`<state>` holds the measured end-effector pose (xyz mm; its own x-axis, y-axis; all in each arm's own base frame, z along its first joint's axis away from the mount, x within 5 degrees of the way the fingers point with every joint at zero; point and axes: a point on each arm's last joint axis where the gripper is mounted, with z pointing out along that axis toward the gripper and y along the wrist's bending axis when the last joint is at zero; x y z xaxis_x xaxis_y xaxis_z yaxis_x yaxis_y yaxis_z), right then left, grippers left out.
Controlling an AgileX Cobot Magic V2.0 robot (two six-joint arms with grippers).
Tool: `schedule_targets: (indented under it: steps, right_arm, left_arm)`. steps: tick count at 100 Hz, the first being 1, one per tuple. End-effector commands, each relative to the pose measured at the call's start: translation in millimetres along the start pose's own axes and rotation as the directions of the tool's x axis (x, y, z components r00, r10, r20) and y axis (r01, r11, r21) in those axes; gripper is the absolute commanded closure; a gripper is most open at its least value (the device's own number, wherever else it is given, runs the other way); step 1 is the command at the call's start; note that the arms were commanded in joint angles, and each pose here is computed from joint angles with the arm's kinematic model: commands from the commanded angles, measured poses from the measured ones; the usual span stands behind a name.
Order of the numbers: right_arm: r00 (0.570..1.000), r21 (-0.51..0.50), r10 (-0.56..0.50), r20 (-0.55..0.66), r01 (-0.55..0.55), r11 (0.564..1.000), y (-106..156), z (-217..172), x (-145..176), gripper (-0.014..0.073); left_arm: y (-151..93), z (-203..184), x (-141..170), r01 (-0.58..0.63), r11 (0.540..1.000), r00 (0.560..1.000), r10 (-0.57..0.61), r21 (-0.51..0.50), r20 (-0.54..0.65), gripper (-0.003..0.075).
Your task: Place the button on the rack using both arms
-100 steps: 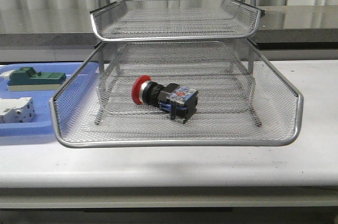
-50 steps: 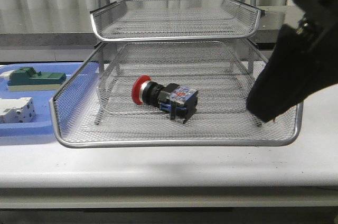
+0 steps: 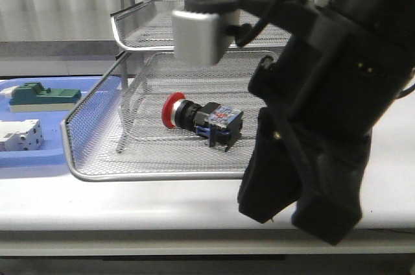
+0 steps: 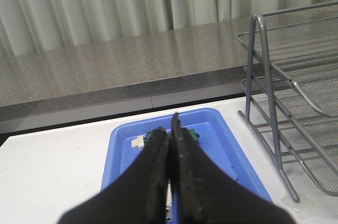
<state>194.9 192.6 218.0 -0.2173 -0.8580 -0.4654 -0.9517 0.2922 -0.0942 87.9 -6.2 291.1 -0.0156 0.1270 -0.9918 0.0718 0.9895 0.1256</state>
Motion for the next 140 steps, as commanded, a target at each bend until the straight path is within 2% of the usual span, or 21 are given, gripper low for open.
schedule_targets:
  steps: [1, 50, 75, 106, 130, 140]
  right_arm:
    - [0.997, 0.07, -0.033, 0.067, 0.028, 0.997, -7.6, -3.4, -11.5, 0.0662]
    - [0.985, 0.214, -0.152, 0.081, 0.131, 0.968, -25.0, 1.3, -16.2, 0.0662]
    - [0.986, 0.318, -0.11, 0.125, 0.065, 0.946, -61.3, -14.8, -22.6, 0.0662]
    - [0.993, 0.366, -0.061, 0.096, 0.022, 0.93, -106.0, -2.2, -23.8, 0.0662]
    - [0.993, 0.373, -0.056, 0.1, 0.015, 0.928, -112.0, -4.6, -27.1, 0.0662]
    - [0.995, 0.342, -0.007, 0.102, -0.028, 0.939, -108.4, -7.6, -25.8, 0.0662]
  left_arm:
    - [4.3, -1.2, -15.1, 0.026, 0.999, 0.995, -0.022, -0.036, 0.094, 0.074]
    - [4.3, -1.2, -15.1, 0.026, 0.999, 0.995, -0.022, -0.036, 0.094, 0.074]
    - [4.3, -1.2, -15.1, 0.026, 0.999, 0.995, -0.022, -0.036, 0.094, 0.074]
    - [4.3, -1.2, -15.1, 0.026, 0.999, 0.995, -0.022, -0.036, 0.094, 0.074]
    - [4.3, -1.2, -15.1, 0.026, 0.999, 0.995, -0.022, -0.036, 0.094, 0.074]
    - [4.3, -1.2, -15.1, 0.026, 0.999, 0.995, -0.022, -0.036, 0.094, 0.074]
